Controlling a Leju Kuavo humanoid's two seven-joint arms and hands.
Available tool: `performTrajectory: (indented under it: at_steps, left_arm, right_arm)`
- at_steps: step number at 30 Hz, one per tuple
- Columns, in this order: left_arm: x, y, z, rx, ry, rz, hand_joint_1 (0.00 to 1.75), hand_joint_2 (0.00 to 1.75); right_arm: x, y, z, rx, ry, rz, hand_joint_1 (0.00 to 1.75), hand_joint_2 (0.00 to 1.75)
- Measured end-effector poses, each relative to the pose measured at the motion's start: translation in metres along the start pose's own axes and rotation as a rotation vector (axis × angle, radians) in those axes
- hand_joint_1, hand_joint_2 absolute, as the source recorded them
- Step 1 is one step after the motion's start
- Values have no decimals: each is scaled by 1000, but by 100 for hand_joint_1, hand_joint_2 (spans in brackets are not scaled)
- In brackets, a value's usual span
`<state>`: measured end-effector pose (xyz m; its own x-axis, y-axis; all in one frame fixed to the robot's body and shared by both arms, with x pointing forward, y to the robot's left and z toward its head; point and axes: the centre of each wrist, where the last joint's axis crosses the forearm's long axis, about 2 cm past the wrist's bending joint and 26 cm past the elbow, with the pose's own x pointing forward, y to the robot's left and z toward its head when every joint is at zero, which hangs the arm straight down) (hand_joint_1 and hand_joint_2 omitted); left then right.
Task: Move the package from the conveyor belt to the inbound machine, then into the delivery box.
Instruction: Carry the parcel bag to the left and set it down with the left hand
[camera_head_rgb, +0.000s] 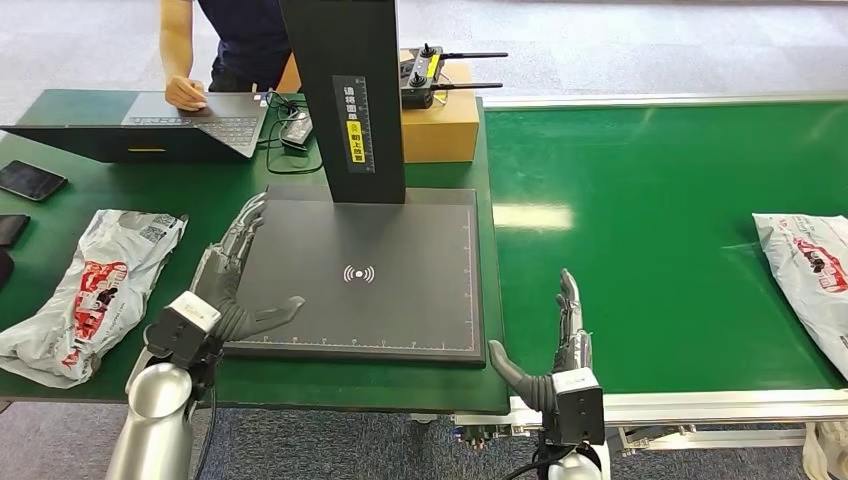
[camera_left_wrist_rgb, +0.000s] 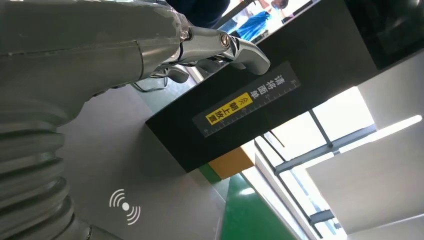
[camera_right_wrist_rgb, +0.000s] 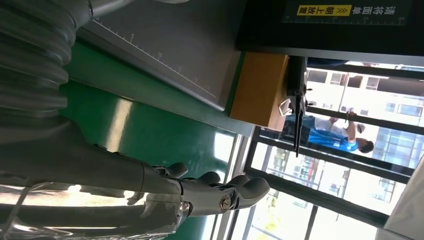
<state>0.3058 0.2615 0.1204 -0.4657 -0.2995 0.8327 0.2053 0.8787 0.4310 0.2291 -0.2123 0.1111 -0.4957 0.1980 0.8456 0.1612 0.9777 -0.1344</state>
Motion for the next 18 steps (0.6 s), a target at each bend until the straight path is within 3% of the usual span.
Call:
performTrajectory:
  at_steps: [8,18]
  left_arm:
    - [-11,-29,16,73,70,32,0,175]
    - [-29,-62,24,106,145,121,0,175]
  right_arm:
    - [-1,6,-5,57,-5,-15,0,175]
    - [-5,31,-29,192,-26,-39,0,175]
